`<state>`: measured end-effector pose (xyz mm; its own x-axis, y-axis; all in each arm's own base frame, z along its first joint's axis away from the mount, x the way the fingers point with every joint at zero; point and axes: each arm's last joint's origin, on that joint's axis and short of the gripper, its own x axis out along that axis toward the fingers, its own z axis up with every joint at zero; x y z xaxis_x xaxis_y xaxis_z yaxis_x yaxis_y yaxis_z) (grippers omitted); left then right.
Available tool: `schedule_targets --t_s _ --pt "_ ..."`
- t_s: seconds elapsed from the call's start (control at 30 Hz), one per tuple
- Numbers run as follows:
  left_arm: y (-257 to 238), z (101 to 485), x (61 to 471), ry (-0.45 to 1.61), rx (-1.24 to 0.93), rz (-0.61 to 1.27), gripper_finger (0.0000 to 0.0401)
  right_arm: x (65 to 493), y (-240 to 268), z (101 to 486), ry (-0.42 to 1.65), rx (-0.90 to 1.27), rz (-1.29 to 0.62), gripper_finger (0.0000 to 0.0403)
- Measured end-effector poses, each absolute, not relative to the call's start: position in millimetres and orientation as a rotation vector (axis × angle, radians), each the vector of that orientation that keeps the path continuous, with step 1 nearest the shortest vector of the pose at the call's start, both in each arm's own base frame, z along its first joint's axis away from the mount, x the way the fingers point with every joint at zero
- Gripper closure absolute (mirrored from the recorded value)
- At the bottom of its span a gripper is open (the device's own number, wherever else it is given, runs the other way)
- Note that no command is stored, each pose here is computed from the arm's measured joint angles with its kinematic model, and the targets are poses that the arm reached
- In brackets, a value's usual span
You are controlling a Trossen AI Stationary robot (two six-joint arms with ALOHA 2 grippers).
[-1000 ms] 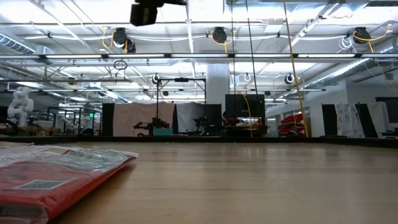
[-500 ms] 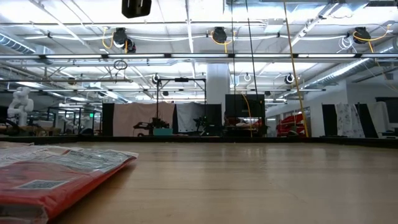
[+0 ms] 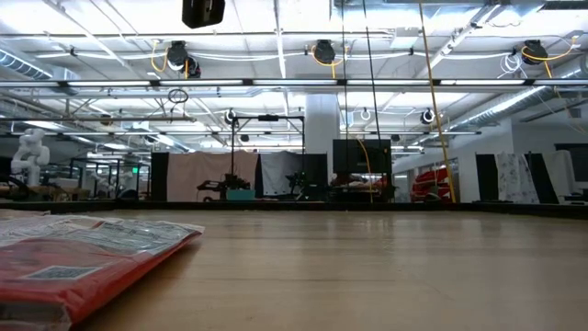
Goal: Sort popcorn bags into baskets
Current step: Put the popcorn bag into the transparent bin
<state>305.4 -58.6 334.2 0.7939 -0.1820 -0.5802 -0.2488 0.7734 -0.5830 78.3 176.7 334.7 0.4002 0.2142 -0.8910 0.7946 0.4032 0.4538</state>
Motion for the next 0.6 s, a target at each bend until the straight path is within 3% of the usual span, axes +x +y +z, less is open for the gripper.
schedule_targets --t_s 0.6 --pt "-58 335 306 0.639 -0.669 0.062 0.0238 104 195 308 1.215 1.047 -0.677 0.0394"
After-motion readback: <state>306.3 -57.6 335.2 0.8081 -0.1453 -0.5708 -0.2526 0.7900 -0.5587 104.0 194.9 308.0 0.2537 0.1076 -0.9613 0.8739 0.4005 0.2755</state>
